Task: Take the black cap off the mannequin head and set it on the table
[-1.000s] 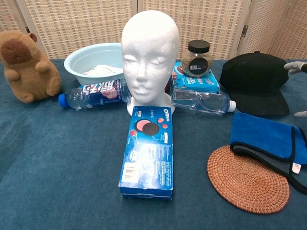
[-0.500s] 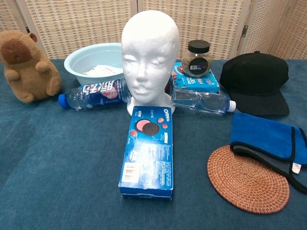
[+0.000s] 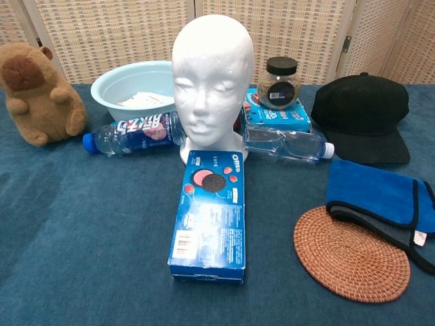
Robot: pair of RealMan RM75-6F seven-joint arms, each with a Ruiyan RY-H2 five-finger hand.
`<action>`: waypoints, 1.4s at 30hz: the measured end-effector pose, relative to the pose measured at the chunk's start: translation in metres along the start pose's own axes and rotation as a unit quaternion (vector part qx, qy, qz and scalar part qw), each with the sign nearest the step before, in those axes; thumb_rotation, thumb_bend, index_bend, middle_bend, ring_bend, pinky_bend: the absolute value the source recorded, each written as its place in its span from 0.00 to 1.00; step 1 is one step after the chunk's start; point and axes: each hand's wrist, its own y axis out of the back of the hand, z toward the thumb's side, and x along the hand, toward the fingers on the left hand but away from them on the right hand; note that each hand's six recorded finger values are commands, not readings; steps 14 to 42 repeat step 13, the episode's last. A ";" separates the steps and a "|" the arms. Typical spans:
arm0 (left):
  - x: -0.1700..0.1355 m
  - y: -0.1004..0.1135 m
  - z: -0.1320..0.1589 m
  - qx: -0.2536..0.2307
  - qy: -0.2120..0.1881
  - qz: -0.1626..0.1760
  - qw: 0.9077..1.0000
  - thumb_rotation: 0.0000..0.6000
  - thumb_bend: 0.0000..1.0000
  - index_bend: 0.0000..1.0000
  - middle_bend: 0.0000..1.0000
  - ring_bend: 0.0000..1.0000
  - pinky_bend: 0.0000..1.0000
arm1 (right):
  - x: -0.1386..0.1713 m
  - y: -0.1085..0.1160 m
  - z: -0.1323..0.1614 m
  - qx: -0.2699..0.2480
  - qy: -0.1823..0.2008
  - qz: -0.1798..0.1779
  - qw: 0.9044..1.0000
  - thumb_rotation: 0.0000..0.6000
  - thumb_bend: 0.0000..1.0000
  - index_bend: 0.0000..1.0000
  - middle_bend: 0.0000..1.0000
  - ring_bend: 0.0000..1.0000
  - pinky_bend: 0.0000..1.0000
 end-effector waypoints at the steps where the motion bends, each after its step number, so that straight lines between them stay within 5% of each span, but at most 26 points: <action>1: 0.000 0.001 0.001 -0.001 -0.002 0.002 1.000 1.00 0.19 0.18 0.04 0.01 0.00 | 0.003 0.000 -0.002 -0.002 -0.001 0.004 1.000 1.00 0.04 0.30 0.31 0.23 0.26; 9: -0.002 0.007 0.004 -0.007 -0.016 0.027 0.999 1.00 0.19 0.18 0.04 0.01 0.00 | 0.012 0.004 -0.002 -0.012 0.015 0.017 1.000 1.00 0.04 0.31 0.31 0.23 0.26; 42: -0.003 0.006 0.004 -0.006 -0.013 0.026 1.000 1.00 0.19 0.18 0.04 0.01 0.00 | 0.013 0.004 -0.001 -0.017 0.018 0.018 1.000 1.00 0.04 0.31 0.31 0.23 0.26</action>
